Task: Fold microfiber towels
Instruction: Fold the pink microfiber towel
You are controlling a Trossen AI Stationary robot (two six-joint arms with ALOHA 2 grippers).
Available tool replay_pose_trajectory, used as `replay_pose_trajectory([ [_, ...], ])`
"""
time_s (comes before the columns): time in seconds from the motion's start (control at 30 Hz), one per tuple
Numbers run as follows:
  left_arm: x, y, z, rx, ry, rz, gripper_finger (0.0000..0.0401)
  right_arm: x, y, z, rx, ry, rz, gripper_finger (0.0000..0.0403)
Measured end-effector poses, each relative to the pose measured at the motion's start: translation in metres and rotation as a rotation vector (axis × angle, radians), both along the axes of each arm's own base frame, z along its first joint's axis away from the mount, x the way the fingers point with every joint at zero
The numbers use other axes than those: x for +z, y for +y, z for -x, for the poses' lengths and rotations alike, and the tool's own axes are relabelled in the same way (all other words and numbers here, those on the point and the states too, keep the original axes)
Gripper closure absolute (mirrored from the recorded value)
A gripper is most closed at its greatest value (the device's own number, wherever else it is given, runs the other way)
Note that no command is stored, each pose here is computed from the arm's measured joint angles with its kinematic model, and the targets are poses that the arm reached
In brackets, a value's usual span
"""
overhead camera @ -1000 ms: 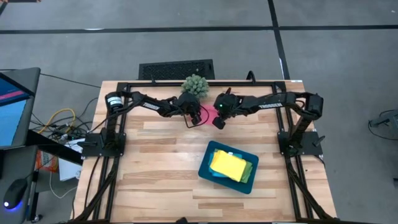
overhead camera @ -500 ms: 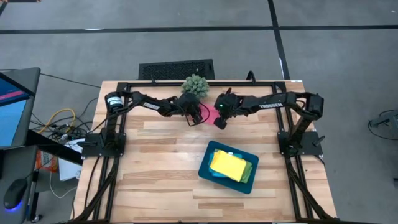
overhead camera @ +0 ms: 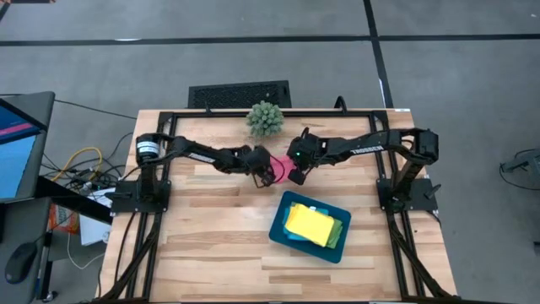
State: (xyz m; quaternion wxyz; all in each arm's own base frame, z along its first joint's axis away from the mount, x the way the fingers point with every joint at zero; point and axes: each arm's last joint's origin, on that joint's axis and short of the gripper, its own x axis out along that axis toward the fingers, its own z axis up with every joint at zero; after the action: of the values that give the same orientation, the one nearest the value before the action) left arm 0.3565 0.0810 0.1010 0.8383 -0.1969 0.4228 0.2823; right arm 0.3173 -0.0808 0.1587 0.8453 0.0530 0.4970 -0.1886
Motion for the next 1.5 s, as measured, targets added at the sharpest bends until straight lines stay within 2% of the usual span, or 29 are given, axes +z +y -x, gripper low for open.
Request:
replay_pose_trajectory([
  [0.13, 0.012, -0.024, 0.011, 0.013, 0.095, 0.001, 0.0396, 0.001, 0.007, -0.003, 0.019, -0.02, -0.005, 0.0388],
  [0.4, 0.026, -0.079, 0.039, 0.12, 0.282, -0.058, 0.0398, 0.004, 0.028, -0.012, 0.068, -0.086, 0.003, 0.0382],
  [0.5, 0.031, -0.096, 0.046, 0.147, 0.287, -0.077, 0.0398, 0.006, 0.033, -0.015, 0.088, -0.108, 0.006, 0.0383],
  [0.6, 0.04, -0.107, 0.047, 0.125, 0.24, -0.105, 0.04, 0.008, 0.032, -0.018, 0.103, -0.142, 0.024, 0.0379],
  [0.83, 0.055, -0.11, 0.044, 0.13, 0.14, -0.189, 0.0401, 0.017, 0.033, -0.028, 0.173, -0.282, 0.014, 0.0365],
  [1.1, 0.088, -0.111, 0.057, 0.116, 0.081, -0.163, 0.0401, 0.006, 0.023, -0.041, 0.172, -0.338, 0.025, 0.0358],
  [1.17, 0.093, -0.113, 0.059, 0.102, 0.064, -0.133, 0.0401, 0.002, 0.018, -0.039, 0.163, -0.303, 0.022, 0.0358],
  [1.27, 0.092, -0.117, 0.059, 0.095, 0.065, -0.105, 0.0401, 0.003, 0.01, -0.049, 0.16, -0.359, 0.033, 0.0357],
  [1.33, 0.088, -0.118, 0.056, 0.1, 0.065, -0.101, 0.0401, -0.001, 0.008, -0.046, 0.165, -0.327, 0.006, 0.0358],
  [1.43, 0.075, -0.119, 0.052, 0.1, 0.09, -0.084, 0.0401, -0.001, 0.006, -0.057, 0.169, -0.375, 0.012, 0.0358],
  [1.5, 0.069, -0.121, 0.047, 0.097, 0.079, -0.081, 0.0401, -0.008, 0.006, -0.057, 0.173, -0.341, -0.006, 0.0358],
])
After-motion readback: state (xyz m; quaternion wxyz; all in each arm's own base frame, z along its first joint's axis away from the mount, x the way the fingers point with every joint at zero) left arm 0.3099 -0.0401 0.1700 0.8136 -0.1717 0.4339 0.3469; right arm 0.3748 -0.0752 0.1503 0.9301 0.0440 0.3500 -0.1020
